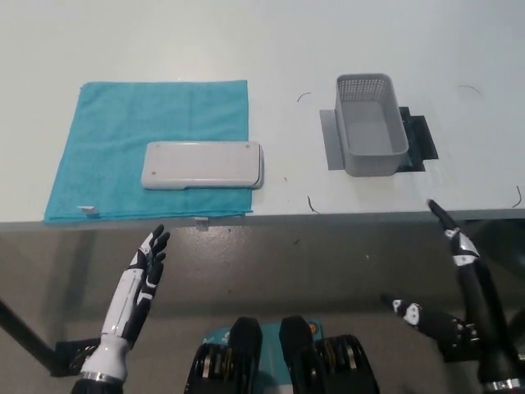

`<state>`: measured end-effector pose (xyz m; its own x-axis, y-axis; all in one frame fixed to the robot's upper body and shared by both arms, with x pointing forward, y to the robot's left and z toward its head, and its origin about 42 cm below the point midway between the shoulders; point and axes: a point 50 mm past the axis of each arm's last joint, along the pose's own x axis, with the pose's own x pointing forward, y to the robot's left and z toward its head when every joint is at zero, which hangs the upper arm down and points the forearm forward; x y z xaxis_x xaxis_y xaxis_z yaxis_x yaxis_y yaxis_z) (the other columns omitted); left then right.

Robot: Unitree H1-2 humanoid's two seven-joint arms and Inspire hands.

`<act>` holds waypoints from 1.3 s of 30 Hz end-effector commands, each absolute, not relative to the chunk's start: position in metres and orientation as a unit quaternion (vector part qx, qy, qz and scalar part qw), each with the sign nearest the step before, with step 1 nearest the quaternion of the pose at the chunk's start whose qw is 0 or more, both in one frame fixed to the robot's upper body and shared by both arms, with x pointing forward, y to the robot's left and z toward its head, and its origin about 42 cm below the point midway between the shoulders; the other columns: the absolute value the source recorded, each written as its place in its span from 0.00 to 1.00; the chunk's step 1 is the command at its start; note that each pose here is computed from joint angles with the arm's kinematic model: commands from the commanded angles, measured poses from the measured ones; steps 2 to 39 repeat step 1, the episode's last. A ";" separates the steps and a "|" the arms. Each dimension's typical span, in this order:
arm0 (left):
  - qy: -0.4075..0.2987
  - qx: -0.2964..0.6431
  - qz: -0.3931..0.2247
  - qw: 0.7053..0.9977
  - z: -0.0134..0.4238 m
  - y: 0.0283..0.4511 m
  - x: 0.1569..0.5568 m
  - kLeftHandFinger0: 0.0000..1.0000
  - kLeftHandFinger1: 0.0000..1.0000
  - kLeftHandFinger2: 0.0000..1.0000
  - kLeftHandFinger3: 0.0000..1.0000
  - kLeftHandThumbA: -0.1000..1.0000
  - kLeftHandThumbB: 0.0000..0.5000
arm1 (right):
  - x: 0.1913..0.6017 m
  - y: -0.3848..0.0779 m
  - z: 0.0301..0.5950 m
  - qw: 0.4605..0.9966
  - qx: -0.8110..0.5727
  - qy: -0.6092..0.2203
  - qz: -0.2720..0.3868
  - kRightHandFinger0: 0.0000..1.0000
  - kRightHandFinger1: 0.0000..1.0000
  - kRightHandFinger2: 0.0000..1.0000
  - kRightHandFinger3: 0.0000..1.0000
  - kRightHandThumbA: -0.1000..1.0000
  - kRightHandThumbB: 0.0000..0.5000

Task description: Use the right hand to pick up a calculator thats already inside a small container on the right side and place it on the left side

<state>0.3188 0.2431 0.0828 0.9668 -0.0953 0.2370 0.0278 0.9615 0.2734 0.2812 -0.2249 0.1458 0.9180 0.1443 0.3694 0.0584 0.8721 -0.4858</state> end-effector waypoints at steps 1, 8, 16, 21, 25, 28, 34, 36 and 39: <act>-0.177 0.130 -0.019 0.975 0.102 0.247 0.326 1.00 1.00 1.00 1.00 1.00 0.04 | 0.295 -0.240 0.133 0.972 -0.126 -0.199 0.005 1.00 1.00 1.00 1.00 1.00 0.38; -0.177 0.130 -0.019 0.975 0.102 0.247 0.326 1.00 1.00 1.00 1.00 1.00 0.04 | 0.295 -0.240 0.133 0.972 -0.126 -0.199 0.005 1.00 1.00 1.00 1.00 1.00 0.38; -0.177 0.130 -0.019 0.975 0.102 0.247 0.326 1.00 1.00 1.00 1.00 1.00 0.04 | 0.295 -0.240 0.133 0.972 -0.126 -0.199 0.005 1.00 1.00 1.00 1.00 1.00 0.38; -0.177 0.130 -0.019 0.975 0.102 0.247 0.326 1.00 1.00 1.00 1.00 1.00 0.04 | 0.295 -0.240 0.133 0.972 -0.126 -0.199 0.005 1.00 1.00 1.00 1.00 1.00 0.38; -0.177 0.130 -0.019 0.975 0.102 0.247 0.326 1.00 1.00 1.00 1.00 1.00 0.04 | 0.295 -0.240 0.133 0.972 -0.126 -0.199 0.005 1.00 1.00 1.00 1.00 1.00 0.38; -0.177 0.130 -0.019 0.975 0.102 0.247 0.326 1.00 1.00 1.00 1.00 1.00 0.04 | 0.295 -0.240 0.133 0.972 -0.126 -0.199 0.005 1.00 1.00 1.00 1.00 1.00 0.38; -0.177 0.130 -0.019 0.975 0.102 0.247 0.326 1.00 1.00 1.00 1.00 1.00 0.04 | 0.295 -0.240 0.133 0.972 -0.126 -0.199 0.005 1.00 1.00 1.00 1.00 1.00 0.38; -0.177 0.130 -0.019 0.975 0.102 0.247 0.326 1.00 1.00 1.00 1.00 1.00 0.04 | 0.295 -0.240 0.133 0.972 -0.126 -0.199 0.005 1.00 1.00 1.00 1.00 1.00 0.38; -0.177 0.130 -0.019 0.975 0.102 0.247 0.326 1.00 1.00 1.00 1.00 1.00 0.04 | 0.295 -0.240 0.133 0.972 -0.126 -0.199 0.005 1.00 1.00 1.00 1.00 1.00 0.38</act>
